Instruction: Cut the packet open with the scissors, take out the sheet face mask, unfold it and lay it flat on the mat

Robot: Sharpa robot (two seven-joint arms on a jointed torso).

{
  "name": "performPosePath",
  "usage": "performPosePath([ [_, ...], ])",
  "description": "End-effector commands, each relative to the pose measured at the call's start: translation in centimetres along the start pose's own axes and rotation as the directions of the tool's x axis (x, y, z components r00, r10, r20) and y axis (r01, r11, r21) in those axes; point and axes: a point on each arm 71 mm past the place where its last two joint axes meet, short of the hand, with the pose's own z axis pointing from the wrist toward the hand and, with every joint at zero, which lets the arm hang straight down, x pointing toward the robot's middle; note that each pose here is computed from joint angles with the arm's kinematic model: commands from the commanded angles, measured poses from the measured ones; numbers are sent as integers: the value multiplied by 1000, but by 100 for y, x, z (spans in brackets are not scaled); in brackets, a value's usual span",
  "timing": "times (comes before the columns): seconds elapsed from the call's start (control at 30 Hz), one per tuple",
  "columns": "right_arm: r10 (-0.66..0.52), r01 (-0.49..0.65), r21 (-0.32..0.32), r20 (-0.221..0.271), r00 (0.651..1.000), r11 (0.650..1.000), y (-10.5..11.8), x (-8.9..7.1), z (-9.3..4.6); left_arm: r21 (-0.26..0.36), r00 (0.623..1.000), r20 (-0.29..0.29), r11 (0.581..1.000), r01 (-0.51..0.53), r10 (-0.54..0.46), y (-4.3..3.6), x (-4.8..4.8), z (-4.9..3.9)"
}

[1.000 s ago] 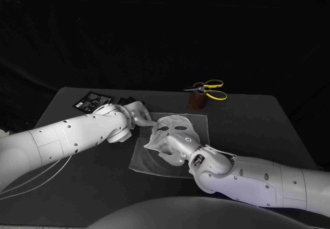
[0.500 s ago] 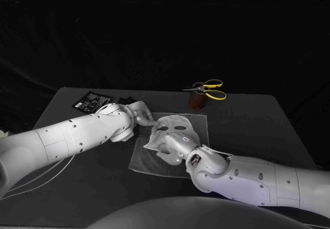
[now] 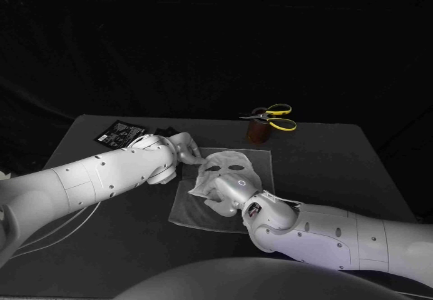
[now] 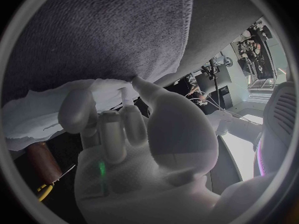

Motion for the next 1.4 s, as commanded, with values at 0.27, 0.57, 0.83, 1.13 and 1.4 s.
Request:
performPosePath([
  [0.27,-33,33,1,0,999,999,14,17,11,-10,999,-41,1000,-29,29,-31,46,41],
  [0.57,-40,40,1,-1,999,999,17,21,17,-3,999,-43,1000,-31,31,-55,58,51],
  [0.83,-44,44,3,-1,999,999,13,23,20,7,999,-38,999,-38,39,-74,57,54],
  [1.13,-54,54,0,6,999,999,8,19,23,22,998,-25,998,-57,58,-94,48,69],
  [1.4,-59,59,-9,12,998,998,10,15,24,36,998,19,998,-53,53,-102,12,78],
])
